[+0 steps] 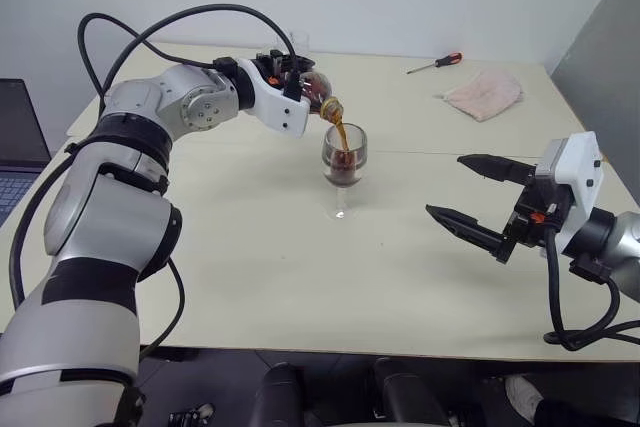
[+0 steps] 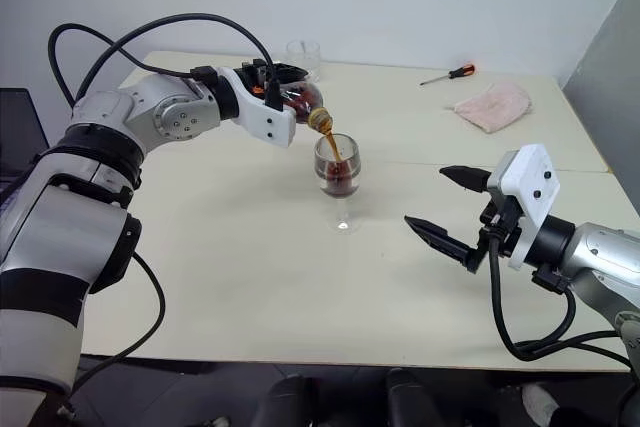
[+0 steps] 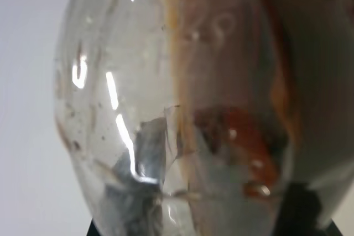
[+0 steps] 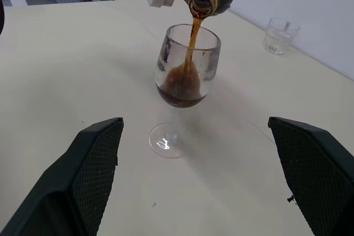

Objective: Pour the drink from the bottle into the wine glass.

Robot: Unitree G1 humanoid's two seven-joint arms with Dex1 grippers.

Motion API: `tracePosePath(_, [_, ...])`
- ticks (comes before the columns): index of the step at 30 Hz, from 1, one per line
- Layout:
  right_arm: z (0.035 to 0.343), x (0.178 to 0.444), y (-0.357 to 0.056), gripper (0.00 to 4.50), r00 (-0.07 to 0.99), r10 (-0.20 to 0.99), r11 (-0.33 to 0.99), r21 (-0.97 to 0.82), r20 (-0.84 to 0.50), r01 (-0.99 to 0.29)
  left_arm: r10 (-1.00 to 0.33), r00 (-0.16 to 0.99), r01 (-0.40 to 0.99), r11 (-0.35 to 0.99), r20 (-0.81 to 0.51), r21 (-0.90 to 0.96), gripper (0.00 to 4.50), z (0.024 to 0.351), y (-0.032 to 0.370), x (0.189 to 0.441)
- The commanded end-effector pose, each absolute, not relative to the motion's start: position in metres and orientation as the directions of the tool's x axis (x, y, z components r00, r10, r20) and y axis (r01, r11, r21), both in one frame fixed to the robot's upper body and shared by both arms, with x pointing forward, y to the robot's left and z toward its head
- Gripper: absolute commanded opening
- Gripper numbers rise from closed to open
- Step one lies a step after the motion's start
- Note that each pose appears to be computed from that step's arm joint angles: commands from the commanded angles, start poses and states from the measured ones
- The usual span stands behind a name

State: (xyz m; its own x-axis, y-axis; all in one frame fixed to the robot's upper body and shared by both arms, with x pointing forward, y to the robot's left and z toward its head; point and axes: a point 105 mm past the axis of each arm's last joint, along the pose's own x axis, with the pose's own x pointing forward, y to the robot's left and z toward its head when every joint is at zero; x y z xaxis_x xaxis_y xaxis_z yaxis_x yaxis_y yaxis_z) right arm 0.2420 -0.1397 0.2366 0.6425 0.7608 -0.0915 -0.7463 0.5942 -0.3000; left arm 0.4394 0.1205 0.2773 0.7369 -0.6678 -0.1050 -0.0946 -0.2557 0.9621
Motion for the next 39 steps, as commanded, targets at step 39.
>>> tracePosePath(39, [0.273, 0.252, -0.12, 4.5, 0.507, 0.862, 0.467, -0.357, -0.021, -0.809, -0.293, 0.912, 0.204, 0.932, 0.289, 0.3, 1.42, 0.213, 0.216, 0.441])
